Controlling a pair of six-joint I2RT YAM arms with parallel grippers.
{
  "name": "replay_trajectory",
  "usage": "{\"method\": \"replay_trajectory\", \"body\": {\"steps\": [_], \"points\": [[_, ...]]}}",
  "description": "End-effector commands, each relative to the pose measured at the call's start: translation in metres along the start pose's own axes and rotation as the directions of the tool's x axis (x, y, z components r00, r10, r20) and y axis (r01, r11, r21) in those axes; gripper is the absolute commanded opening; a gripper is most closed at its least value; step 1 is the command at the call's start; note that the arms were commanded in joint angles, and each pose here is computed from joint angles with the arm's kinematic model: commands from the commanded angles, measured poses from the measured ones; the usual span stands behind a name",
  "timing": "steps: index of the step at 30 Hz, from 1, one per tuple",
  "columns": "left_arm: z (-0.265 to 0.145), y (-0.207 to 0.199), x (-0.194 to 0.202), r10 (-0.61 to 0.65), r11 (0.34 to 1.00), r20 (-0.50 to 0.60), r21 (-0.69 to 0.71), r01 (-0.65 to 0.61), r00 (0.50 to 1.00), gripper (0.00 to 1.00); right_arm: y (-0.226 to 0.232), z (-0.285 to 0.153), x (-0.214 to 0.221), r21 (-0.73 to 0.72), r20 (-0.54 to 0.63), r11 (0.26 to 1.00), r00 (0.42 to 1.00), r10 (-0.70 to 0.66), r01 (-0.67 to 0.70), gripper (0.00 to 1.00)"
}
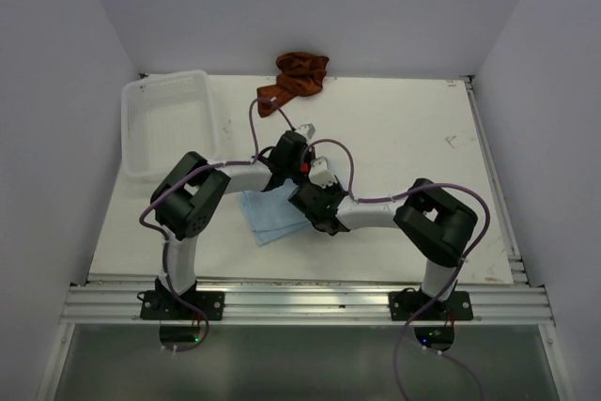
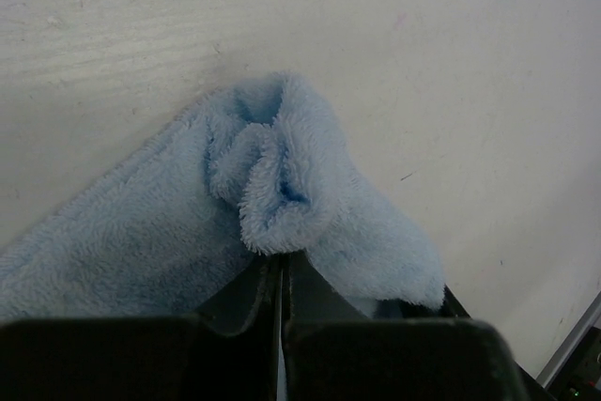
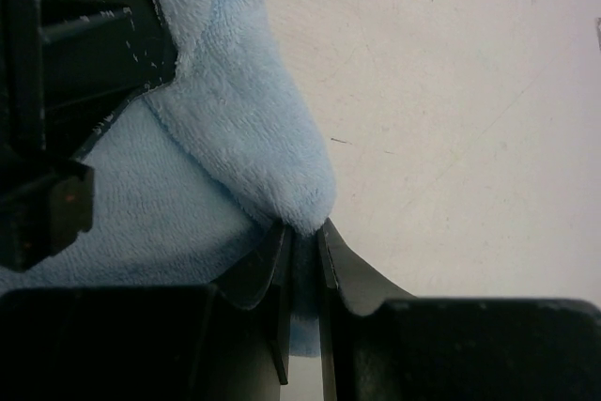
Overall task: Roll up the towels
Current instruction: Roll the towel
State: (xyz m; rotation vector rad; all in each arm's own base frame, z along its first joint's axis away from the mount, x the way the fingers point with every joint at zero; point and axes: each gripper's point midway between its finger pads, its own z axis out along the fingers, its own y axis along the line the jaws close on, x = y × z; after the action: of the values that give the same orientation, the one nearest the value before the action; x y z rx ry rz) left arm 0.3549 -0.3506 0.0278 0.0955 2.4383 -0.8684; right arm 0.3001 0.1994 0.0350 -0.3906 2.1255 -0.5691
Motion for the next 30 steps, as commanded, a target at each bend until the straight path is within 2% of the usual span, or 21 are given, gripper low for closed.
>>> {"method": "replay_trajectory", "body": {"steps": [1,4,5,6,9,14,18,21,23,25,26,28,30], "points": [[-0.006,0.001,-0.002,0.017,1.000,0.032,-0.014,-0.016,0.999,0.00,0.000,-0.001,-0.010,0.033,0.022,0.999,0.999,0.031,-0.032,0.01],[-0.004,0.004,0.001,0.014,1.000,0.029,-0.019,-0.014,0.999,0.00,0.004,-0.001,-0.010,0.011,0.018,1.000,0.999,0.028,-0.028,0.07],[-0.003,0.006,0.002,0.014,1.000,0.028,-0.023,-0.013,1.000,0.00,0.005,-0.003,-0.011,0.001,0.020,1.000,0.999,0.026,-0.026,0.11],[-0.004,0.007,0.002,0.014,1.000,0.029,-0.024,-0.014,0.999,0.00,0.005,-0.004,-0.011,-0.009,0.016,1.000,1.000,0.026,-0.025,0.19],[-0.004,0.009,0.002,0.021,0.999,0.033,-0.035,-0.020,0.999,0.00,0.005,-0.011,-0.016,-0.055,0.018,0.997,0.998,0.060,-0.059,0.29],[-0.002,0.013,0.005,0.022,0.999,0.027,-0.045,-0.020,0.999,0.00,0.000,-0.029,-0.026,-0.149,0.025,0.980,0.990,0.139,-0.134,0.37],[-0.001,0.014,0.006,0.019,0.999,0.027,-0.042,-0.018,0.999,0.00,-0.003,-0.041,-0.035,-0.232,0.019,0.954,0.979,0.201,-0.191,0.48],[-0.001,0.014,0.006,0.017,0.999,0.026,-0.040,-0.016,1.000,0.00,-0.008,-0.049,-0.038,-0.287,0.006,0.927,0.967,0.255,-0.242,0.50],[-0.001,0.013,0.006,0.021,0.999,0.027,-0.042,-0.020,0.999,0.00,-0.016,-0.052,-0.040,-0.314,-0.006,0.901,0.950,0.313,-0.299,0.51],[-0.002,0.015,0.006,0.020,0.999,0.028,-0.048,-0.019,0.999,0.00,-0.020,-0.046,-0.033,-0.361,-0.076,0.848,0.918,0.388,-0.388,0.51],[-0.002,0.015,0.006,0.020,0.999,0.029,-0.049,-0.018,0.999,0.00,-0.024,-0.046,-0.041,-0.397,-0.082,0.802,0.888,0.453,-0.446,0.50],[-0.003,0.014,0.006,0.021,0.999,0.029,-0.048,-0.020,0.999,0.00,-0.028,-0.037,-0.040,-0.453,-0.172,0.704,0.828,0.534,-0.548,0.50],[-0.003,0.013,0.006,0.022,0.999,0.030,-0.044,-0.020,0.999,0.00,-0.028,-0.031,-0.037,-0.490,-0.205,0.649,0.800,0.564,-0.583,0.50]]}}
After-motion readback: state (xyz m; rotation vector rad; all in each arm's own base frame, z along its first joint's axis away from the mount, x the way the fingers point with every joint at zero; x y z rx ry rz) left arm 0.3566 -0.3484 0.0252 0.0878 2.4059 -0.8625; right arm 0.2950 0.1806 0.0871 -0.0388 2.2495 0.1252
